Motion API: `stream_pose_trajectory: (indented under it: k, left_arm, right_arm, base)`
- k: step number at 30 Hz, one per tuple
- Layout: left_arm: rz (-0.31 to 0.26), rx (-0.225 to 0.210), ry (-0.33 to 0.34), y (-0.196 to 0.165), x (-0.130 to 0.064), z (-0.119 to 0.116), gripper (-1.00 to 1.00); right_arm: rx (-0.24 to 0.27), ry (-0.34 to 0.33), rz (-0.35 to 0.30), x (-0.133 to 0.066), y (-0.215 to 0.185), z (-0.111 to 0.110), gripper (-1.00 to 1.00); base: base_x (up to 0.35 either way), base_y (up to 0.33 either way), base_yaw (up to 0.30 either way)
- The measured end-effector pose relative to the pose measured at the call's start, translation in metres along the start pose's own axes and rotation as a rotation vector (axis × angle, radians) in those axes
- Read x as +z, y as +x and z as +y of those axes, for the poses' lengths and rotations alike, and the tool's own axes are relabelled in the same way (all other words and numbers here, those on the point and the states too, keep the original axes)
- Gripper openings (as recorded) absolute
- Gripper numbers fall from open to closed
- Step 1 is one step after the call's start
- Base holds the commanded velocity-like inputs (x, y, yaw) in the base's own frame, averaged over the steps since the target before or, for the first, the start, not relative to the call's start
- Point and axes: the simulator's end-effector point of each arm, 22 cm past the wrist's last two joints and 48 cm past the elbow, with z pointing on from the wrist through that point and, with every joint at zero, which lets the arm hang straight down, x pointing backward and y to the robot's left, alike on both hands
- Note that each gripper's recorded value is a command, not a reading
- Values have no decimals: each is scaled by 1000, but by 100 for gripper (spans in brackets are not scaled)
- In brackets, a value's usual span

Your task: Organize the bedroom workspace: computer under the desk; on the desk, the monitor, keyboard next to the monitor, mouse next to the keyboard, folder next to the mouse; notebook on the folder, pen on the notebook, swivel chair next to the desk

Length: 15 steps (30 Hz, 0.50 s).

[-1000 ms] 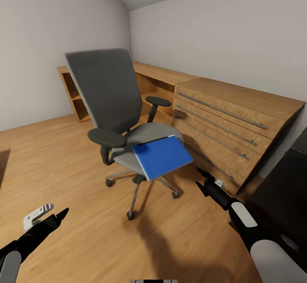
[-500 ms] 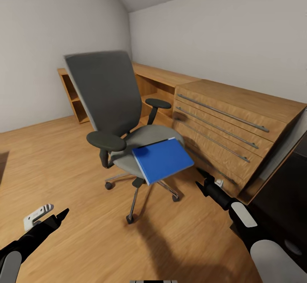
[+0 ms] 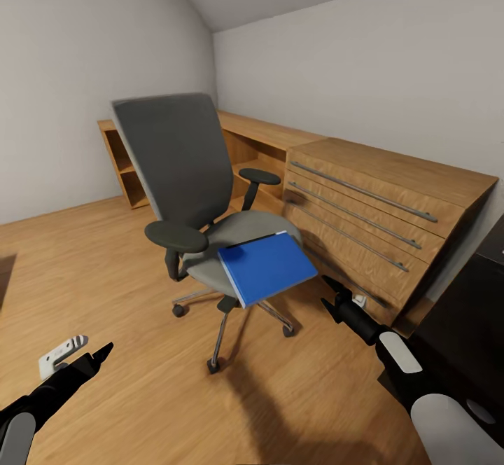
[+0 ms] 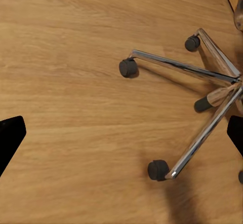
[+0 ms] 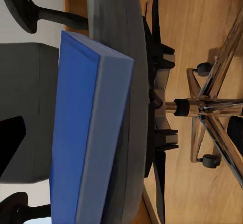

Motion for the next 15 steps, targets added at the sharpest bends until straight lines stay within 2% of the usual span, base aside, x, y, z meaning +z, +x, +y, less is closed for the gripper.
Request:
stream_pose_trajectory:
  k: [15]
  left_arm:
    - [1, -1, 1, 0, 0, 0, 100]
  right_arm:
    - [-1, 0, 0, 0, 0, 0, 100]
  base:
    - [65, 24, 0]
